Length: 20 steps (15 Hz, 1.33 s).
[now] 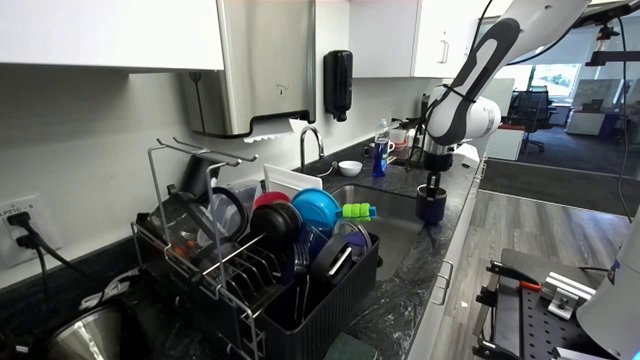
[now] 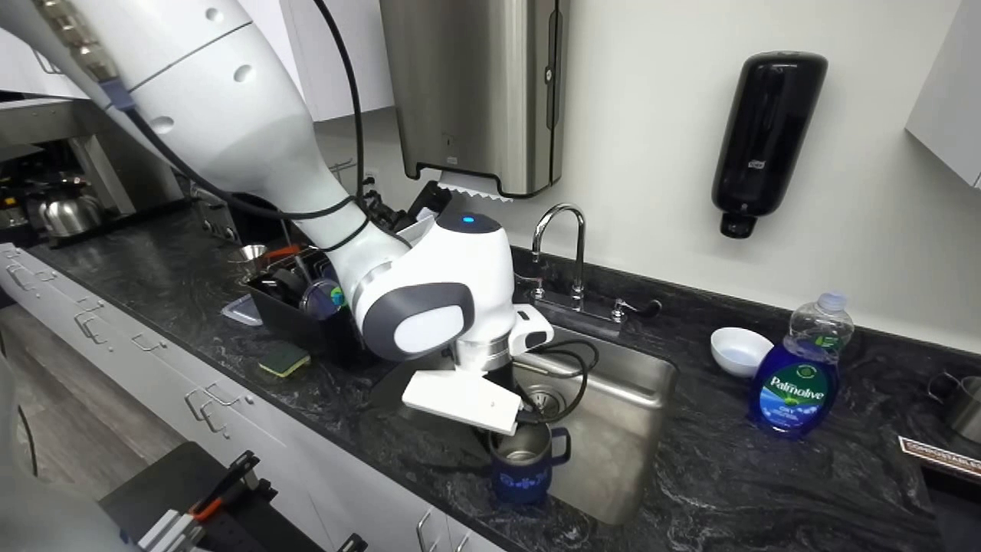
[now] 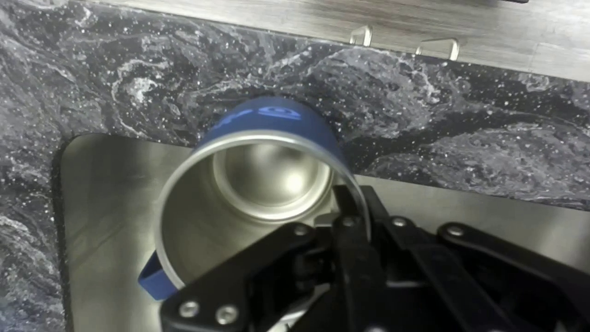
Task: Pick up the dark blue cup from the edge of the countertop and put it in the sink.
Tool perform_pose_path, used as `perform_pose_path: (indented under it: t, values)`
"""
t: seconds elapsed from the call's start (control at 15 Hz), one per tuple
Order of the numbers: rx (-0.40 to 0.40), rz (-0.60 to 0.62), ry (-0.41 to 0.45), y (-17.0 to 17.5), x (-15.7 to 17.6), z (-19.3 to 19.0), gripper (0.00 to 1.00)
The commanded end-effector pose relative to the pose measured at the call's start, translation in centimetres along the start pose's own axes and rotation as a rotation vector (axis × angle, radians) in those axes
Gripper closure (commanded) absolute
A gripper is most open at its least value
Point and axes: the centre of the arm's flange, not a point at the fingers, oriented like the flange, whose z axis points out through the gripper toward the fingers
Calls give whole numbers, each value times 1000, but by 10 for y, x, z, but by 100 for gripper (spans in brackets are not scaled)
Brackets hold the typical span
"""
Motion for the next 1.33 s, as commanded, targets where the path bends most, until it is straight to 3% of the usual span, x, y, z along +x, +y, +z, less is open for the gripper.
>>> perform_pose_path:
  t: [0.0,0.27,0.6,0.93,1.27]
  values:
    - [-59,-21,29,-7,19,-18,98]
    - [-99,-48,78,-13,58,-34,98]
    - [-88,-57,120,-16,110,-40,98]
    - [-26,-15,115,-10,146,-10,98]
    - [1,14,92,9,155,26,98]
